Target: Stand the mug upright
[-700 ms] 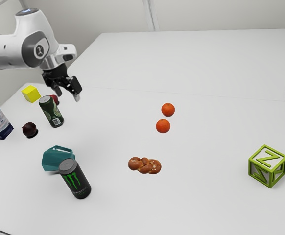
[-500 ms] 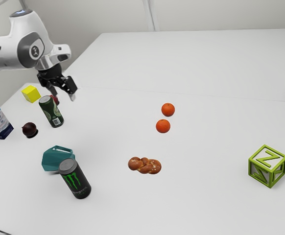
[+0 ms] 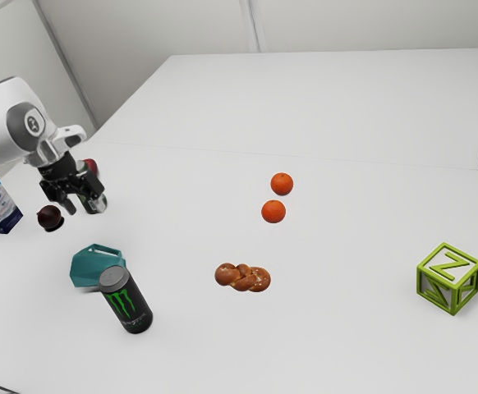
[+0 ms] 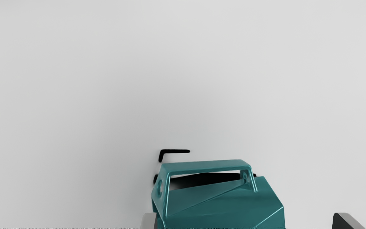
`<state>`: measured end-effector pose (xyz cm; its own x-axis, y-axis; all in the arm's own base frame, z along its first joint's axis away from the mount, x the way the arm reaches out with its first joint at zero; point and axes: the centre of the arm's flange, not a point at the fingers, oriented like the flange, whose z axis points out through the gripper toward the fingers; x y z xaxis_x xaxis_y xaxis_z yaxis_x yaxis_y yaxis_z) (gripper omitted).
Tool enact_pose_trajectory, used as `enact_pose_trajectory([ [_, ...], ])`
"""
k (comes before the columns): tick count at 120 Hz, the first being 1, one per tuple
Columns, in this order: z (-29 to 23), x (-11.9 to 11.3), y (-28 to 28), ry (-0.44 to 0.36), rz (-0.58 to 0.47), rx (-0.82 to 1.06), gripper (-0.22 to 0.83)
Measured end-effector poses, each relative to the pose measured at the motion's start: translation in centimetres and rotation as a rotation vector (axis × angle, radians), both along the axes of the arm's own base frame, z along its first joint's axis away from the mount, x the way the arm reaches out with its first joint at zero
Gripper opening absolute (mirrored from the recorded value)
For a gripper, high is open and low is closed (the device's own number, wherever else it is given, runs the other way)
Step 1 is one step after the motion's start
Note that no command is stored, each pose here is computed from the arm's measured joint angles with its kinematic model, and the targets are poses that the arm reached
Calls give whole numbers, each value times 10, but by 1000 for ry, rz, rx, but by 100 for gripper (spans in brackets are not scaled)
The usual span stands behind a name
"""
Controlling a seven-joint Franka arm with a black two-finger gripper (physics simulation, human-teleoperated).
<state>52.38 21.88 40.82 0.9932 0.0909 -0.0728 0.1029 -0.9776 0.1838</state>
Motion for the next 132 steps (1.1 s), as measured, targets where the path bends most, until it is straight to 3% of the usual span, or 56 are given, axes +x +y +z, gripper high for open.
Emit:
enact_pose_trajectory([
  [65,-90,-52,57,56,213,-353,62],
  [105,-122,-69,58,51,258,-512,61],
  [132,-122,-67,52,29,230,-548,44],
])
